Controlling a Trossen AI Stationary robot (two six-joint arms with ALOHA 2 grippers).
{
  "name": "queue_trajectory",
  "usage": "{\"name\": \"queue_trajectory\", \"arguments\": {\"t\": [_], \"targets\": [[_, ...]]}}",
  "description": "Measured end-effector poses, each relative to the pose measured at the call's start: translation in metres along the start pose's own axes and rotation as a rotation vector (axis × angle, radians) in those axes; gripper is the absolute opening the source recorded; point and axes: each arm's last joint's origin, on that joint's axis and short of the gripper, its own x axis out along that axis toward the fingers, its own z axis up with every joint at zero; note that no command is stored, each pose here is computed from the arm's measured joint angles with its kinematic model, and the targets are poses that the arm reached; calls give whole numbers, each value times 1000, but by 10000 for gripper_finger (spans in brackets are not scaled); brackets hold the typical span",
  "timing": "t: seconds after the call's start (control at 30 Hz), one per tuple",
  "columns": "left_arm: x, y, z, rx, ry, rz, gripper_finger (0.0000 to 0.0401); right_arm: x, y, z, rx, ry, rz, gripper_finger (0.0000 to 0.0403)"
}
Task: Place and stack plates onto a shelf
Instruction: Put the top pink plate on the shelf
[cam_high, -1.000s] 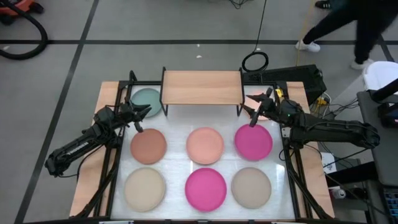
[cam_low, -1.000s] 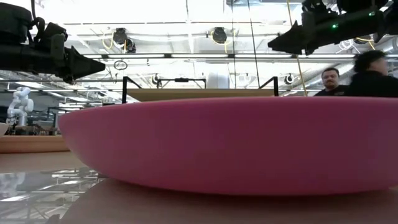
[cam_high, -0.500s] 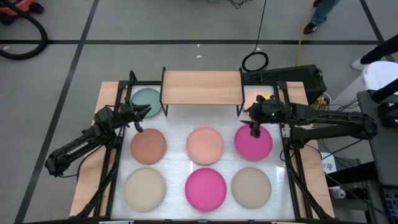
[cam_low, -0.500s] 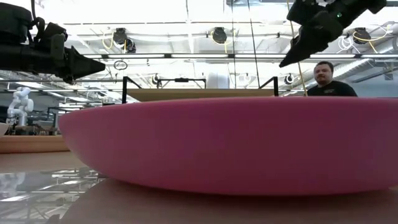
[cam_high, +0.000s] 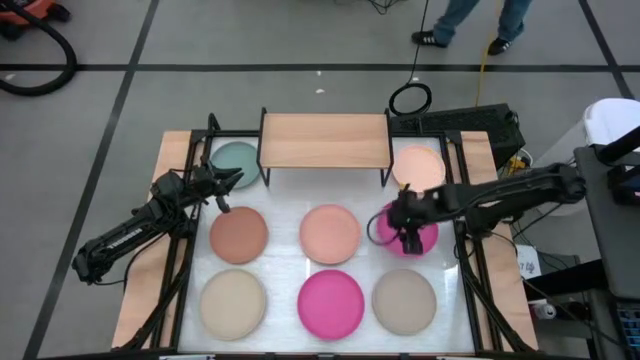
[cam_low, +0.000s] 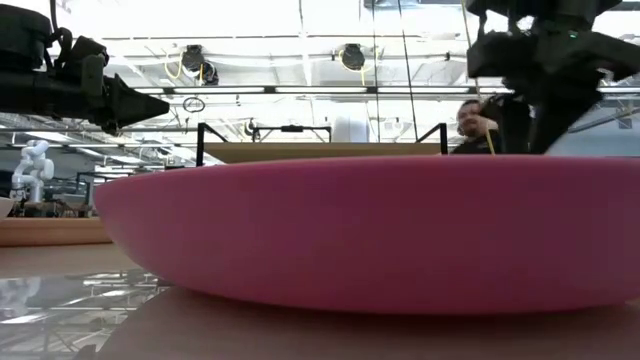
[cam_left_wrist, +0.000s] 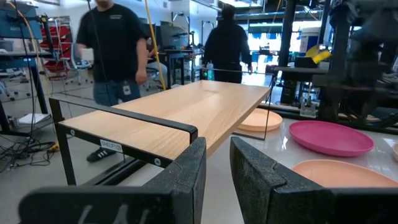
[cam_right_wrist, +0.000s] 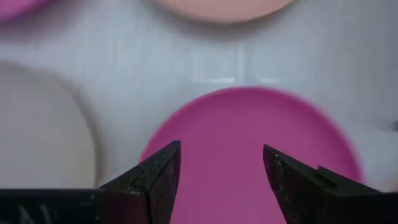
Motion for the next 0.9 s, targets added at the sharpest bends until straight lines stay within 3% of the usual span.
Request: {"name": "queue_trajectory", "arguments": {"t": [0.43, 0.9], "targets": [[0, 0, 0, 0, -1, 0, 76, 30, 38, 3, 1, 80, 39, 210], [0, 0, 0, 0, 0, 0, 76, 60, 40, -9, 68, 112, 21, 207]]}}
